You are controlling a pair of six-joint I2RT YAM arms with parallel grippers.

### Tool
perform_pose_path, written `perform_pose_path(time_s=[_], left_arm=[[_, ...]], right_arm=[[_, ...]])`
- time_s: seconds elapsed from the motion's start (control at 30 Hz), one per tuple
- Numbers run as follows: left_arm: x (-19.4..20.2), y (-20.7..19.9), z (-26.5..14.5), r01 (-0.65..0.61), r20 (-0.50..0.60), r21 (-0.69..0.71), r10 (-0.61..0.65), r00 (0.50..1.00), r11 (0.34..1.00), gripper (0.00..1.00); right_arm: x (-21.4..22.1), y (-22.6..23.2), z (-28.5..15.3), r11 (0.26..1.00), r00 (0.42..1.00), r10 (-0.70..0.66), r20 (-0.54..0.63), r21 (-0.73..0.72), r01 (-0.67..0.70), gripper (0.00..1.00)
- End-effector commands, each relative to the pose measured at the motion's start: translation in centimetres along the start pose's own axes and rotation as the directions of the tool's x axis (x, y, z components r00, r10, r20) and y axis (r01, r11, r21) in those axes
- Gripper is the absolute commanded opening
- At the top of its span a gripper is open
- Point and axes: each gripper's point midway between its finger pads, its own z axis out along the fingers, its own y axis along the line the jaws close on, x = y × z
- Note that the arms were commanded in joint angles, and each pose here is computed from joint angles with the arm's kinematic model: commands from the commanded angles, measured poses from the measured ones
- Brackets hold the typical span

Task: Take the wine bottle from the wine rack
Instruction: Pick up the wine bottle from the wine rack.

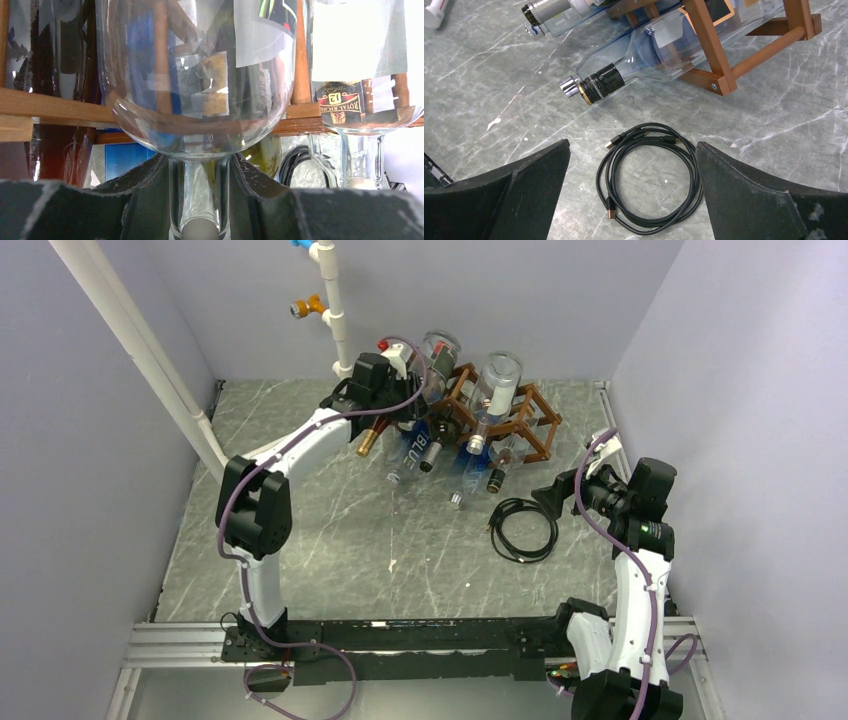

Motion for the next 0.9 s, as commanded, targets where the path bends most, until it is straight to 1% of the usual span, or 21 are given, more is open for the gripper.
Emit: perform_pose_path(time_s=[0.0, 0.23, 0.47, 0.87], left_arm=[[-7.0, -3.8, -4.2, -0.102, 0.222, 0.068, 0.085, 0.971, 0.992, 0.0], [-7.8, -3.9, -4.9, -0.106, 0.271, 0.066, 0.084, 0.959, 0.992, 0.0], [-9.2, -4.4, -6.1, -0.114, 0.35, 0.065, 0.085, 0.933, 0.991, 0.0], [-10.1, -4.8, -6.9, -0.117, 0.397, 0.071, 0.079, 0.915, 0.991, 0.0]], right_arm=[[-0.5, -0.2, 0.0, 0.999, 0.999, -0.047, 0.02, 0.012, 0.047, 1.0], [-0.4, -0.3, 0.0, 0.999, 0.999, -0.048, 0.017, 0.017, 0.047, 1.0], [-0.4, -0.4, 0.0, 0.999, 0.999, -0.05, 0.016, 0.02, 0.049, 1.0], [-0.4, -0.4, 0.0, 0.999, 0.999, -0.049, 0.015, 0.02, 0.049, 1.0]])
